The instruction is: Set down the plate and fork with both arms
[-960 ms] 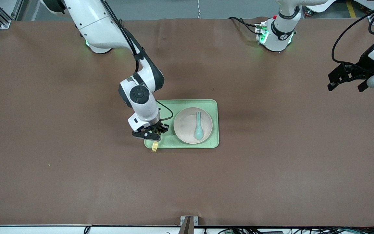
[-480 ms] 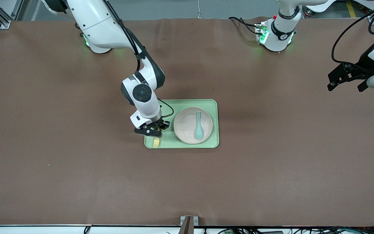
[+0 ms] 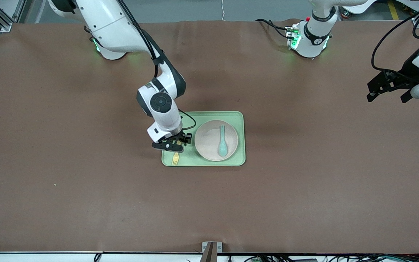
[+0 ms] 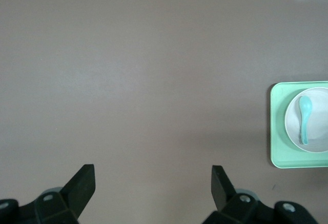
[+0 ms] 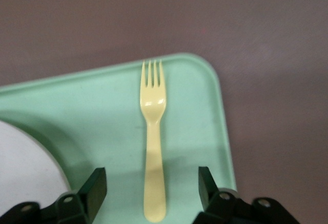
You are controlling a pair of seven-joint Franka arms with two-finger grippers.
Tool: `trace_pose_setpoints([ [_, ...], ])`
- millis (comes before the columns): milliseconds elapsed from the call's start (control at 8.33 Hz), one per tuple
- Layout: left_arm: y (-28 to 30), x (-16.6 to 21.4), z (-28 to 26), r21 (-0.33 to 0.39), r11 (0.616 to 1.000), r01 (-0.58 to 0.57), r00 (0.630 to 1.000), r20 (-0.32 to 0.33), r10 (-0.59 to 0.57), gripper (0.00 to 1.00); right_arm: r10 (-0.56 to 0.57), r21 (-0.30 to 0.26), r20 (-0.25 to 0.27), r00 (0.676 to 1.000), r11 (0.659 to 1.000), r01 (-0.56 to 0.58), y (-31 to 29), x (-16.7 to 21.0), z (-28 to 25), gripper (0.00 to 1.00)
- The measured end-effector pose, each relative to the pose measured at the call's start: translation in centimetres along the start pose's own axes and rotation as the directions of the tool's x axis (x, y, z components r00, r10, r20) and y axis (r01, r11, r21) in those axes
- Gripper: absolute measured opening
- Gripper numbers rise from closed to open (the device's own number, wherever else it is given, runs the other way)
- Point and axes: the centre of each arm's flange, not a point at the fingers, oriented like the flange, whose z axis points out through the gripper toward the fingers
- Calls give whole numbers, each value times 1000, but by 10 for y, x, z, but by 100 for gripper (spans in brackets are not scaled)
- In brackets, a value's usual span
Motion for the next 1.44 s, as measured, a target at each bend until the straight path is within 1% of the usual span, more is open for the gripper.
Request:
trace_pose_setpoints([
  [120, 0, 0, 0, 0, 1000, 0, 1000, 0, 0, 100, 23, 10, -15, 1000, 1000, -22, 25, 28, -67, 100],
  [240, 0, 0, 0, 0, 1000, 0, 1000, 1, 0, 100, 58, 19, -30, 998, 998, -57, 67, 52, -139, 100],
  [360, 1, 0, 0, 0, 1000, -1, 1000, 1, 1, 100, 66, 16, -38, 997, 998, -65, 122, 72, -197, 100],
  [480, 1, 0, 0, 0, 1000, -2, 1000, 1, 2, 100, 52, 11, -53, 997, 999, -51, 185, 91, -238, 100],
  [600, 1, 0, 0, 0, 1000, -2, 1000, 1, 2, 100, 13, -4, -54, 998, 1000, -14, 253, 107, -267, 100],
  [720, 1, 0, 0, 0, 1000, -2, 1000, 1, 2, 100, -18, -22, -27, 999, 1000, 17, 305, 115, -294, 100],
  [840, 2, 0, 0, 0, 1000, -2, 1000, 1, 2, 100, -36, -32, 3, 999, 999, 36, 341, 118, -335, 100],
  [960, 2, 0, 0, 0, 1000, -2, 1000, 1, 2, 100, -69, -36, 24, 997, 997, 70, 360, 113, -384, 100],
  [1080, 2, 0, 0, 0, 1000, -2, 1000, 2, 2, 100, -115, -36, 49, 992, 992, 117, 373, 102, -421, 100],
  [1200, 2, 0, 0, 0, 1000, -2, 1000, 2, 2, 100, -158, -33, 59, 986, 987, 160, 384, 93, -441, 100],
  [1440, 2, 0, 0, 0, 1000, -3, 1000, 2, 3, 100, -249, -24, 68, 966, 968, 251, 393, 75, -457, 100],
])
